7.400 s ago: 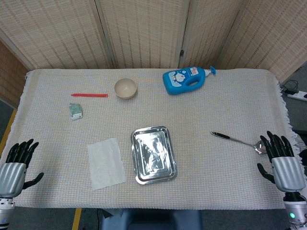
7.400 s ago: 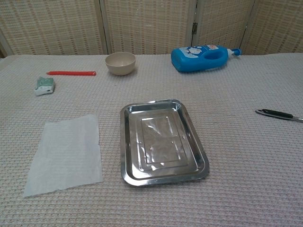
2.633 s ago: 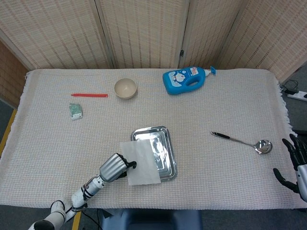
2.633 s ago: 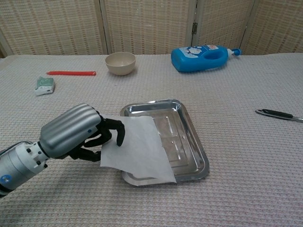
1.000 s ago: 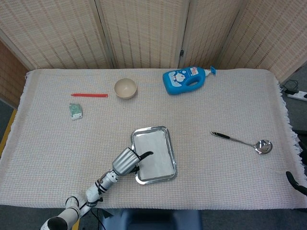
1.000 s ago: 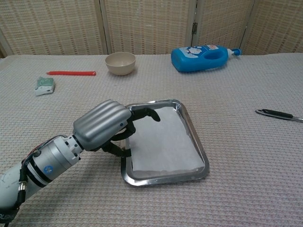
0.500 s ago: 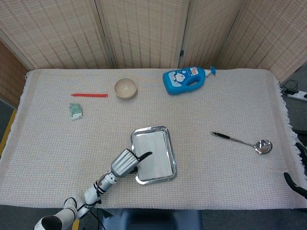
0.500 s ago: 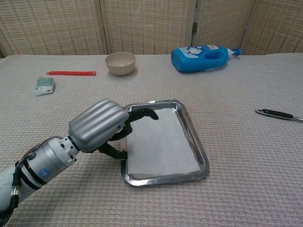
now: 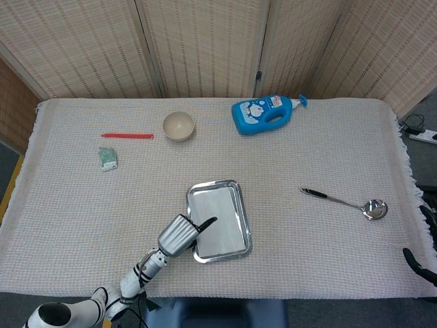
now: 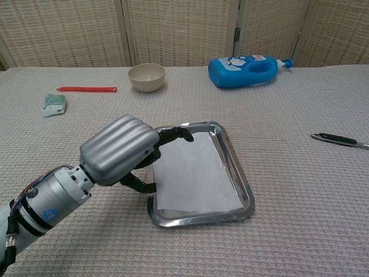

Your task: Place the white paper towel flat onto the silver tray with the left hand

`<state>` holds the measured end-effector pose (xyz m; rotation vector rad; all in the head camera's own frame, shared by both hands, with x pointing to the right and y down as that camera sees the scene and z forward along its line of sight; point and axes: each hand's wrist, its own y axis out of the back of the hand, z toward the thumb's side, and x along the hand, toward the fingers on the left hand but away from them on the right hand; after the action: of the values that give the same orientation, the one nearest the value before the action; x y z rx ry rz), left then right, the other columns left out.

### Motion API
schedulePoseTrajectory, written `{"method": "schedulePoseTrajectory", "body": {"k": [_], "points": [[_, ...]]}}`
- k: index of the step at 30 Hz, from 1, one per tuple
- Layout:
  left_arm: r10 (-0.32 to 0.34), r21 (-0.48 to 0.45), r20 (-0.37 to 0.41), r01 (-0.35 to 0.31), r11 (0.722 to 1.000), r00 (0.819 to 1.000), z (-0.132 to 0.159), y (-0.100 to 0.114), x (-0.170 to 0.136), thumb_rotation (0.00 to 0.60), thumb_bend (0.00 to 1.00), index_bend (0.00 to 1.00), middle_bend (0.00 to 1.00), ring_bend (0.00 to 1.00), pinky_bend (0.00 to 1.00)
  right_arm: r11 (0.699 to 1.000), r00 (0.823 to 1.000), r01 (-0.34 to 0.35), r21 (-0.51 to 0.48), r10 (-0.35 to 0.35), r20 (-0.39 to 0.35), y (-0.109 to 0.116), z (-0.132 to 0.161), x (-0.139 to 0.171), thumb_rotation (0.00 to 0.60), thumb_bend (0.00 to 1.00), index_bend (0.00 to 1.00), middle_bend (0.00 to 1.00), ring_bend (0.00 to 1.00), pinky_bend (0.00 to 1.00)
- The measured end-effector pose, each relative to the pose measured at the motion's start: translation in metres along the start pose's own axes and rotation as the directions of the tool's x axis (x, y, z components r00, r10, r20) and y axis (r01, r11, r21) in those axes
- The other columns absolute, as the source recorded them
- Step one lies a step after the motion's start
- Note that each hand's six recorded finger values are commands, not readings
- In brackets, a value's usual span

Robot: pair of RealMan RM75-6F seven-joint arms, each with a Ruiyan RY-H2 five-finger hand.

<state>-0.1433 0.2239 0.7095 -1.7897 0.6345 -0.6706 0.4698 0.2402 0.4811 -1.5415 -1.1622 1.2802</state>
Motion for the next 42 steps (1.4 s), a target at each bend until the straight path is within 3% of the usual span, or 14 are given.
{"method": "schedulePoseTrajectory", "body": {"k": [10,20,28,37,42], "points": [[0.01,0.102,0.007,-0.01,0.995,1.0,0.014,0.012,0.009,0.6,0.13,0.27,1.0,1.0,1.0,1.0,1.0,-0.004,-0.009,0.004,-0.011,0.001,0.002,0.001,0.6,0.36,0.0,0.0,0.0,0.0],[-0.059,0.191,-0.03,0.064,0.979,0.998,0.0,0.002,0.014,0.6,0.13,0.25,1.0,1.0,1.0,1.0,1.0,0.003,-0.016,-0.003,-0.01,0.005,-0.001,0.002,0.6,0.36,0.0,0.0,0.0,0.0],[-0.089,0.19,-0.025,0.092,0.977,0.996,0.012,0.022,0.006,0.6,0.12,0.24,1.0,1.0,1.0,1.0,1.0,-0.004,-0.021,0.004,-0.018,0.003,0.002,0.002,0.6,0.36,0.0,0.0,0.0,0.0],[-0.135,0.323,-0.035,0.139,0.936,0.99,0.012,0.028,0.006,0.6,0.12,0.22,1.0,1.0,1.0,0.999,0.999,0.01,-0.034,-0.011,-0.037,0.01,0.005,0.009,0.6,0.36,0.0,0.0,0.0,0.0],[-0.131,0.326,-0.033,0.134,0.936,0.991,0.011,0.024,0.011,0.6,0.12,0.22,1.0,1.0,1.0,0.999,0.999,0.019,-0.04,-0.02,-0.036,0.013,0.004,0.01,0.6,0.36,0.0,0.0,0.0,0.0]]}}
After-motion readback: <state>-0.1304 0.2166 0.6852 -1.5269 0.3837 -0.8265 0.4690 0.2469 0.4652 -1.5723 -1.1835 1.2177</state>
